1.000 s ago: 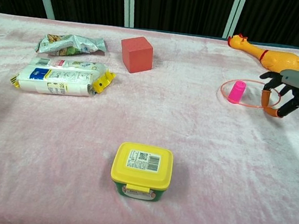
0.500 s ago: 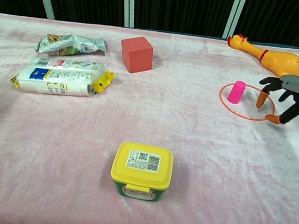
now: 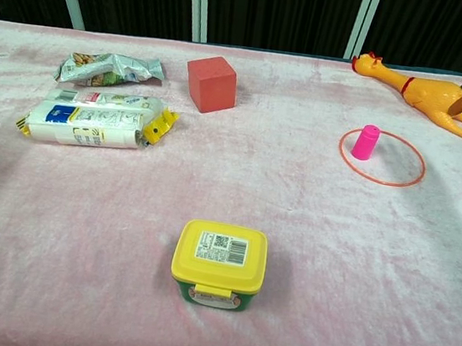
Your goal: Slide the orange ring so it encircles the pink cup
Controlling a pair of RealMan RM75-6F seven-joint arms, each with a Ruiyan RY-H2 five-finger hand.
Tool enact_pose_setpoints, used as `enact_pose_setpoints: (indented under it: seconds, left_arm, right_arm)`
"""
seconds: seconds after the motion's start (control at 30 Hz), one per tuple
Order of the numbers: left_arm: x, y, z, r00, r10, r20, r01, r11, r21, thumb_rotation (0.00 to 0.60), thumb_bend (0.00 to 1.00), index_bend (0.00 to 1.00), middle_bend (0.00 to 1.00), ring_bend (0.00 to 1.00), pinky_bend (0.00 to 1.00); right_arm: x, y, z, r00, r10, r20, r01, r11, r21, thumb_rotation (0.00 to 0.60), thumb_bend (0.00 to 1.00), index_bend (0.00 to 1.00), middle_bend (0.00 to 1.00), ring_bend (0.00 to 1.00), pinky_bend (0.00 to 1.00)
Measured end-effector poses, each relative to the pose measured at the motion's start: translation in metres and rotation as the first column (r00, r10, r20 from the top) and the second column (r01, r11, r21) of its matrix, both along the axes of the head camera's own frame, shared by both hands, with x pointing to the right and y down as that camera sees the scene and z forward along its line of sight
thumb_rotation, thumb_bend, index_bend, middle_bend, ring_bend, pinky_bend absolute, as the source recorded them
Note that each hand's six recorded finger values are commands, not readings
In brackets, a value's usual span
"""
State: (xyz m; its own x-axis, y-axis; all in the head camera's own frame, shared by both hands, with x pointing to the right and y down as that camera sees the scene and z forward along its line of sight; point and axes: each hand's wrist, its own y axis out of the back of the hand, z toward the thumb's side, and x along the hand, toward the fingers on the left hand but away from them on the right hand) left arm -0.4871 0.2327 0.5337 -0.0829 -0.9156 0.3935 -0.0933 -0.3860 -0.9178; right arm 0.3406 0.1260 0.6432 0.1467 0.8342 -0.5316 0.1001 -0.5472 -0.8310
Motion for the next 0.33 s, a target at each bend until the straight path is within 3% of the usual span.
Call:
enact_pose_setpoints:
  seconds: [0.1,0.2,0.33]
  left_arm:
    - [0.002,0.003,0.000,1.000,-0.010,-0.001,0.010,1.000,-0.010,0.600,0.33,0.22,0.12,0.00,0.00]
    - [0.003,0.006,0.000,1.000,-0.013,-0.006,0.012,1.000,-0.025,0.600,0.33,0.22,0.12,0.00,0.00]
    - [0.004,0.008,0.002,1.000,-0.011,-0.011,0.010,0.999,-0.052,0.600,0.33,0.21,0.11,0.00,0.00]
  right_arm:
    - [0.014,0.022,-0.027,1.000,0.006,-0.016,-0.005,0.996,0.089,0.600,0.20,0.02,0.00,0.01,0.19]
    - [0.027,0.051,-0.051,0.999,0.017,-0.035,-0.011,0.986,0.163,0.600,0.19,0.00,0.00,0.00,0.19]
    - [0.042,0.093,-0.072,0.997,0.046,-0.064,-0.032,0.977,0.209,0.600,0.19,0.00,0.00,0.00,0.19]
